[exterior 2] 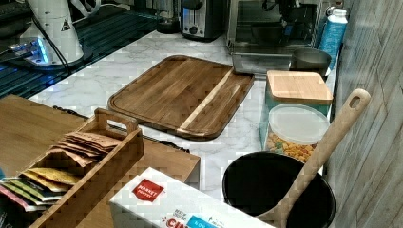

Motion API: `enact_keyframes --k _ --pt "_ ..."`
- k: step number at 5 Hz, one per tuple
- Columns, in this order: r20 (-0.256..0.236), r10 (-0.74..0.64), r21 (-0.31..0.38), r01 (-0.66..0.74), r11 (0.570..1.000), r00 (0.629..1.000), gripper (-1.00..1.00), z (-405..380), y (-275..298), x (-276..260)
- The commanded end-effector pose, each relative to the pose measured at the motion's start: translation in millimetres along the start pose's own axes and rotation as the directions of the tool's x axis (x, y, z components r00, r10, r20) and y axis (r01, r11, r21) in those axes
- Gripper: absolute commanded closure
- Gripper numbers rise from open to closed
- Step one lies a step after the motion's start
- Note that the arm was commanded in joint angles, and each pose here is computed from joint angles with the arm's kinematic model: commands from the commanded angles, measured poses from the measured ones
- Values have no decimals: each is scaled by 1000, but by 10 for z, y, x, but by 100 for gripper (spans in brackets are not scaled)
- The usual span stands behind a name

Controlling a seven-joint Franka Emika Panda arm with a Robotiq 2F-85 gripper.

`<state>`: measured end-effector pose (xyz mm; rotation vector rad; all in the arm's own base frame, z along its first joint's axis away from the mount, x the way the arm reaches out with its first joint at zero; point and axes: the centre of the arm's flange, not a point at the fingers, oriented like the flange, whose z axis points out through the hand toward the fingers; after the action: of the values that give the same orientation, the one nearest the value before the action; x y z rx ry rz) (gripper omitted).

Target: Put the bowl in the oven.

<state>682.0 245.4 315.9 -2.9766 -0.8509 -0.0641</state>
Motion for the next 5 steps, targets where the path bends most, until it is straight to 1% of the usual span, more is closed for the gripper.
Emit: enact_keyframes --k 1,2,3,5 --pt "-184 -29 305 86 948 982 100 -1180 62 198" --pt "-134 -45 408 96 908 990 100 -1036 -118 192" --pt "-109 -72 435 113 893 991 100 -876 -391 210" --pt "-88 -86 475 118 872 992 100 -406 -471 449"
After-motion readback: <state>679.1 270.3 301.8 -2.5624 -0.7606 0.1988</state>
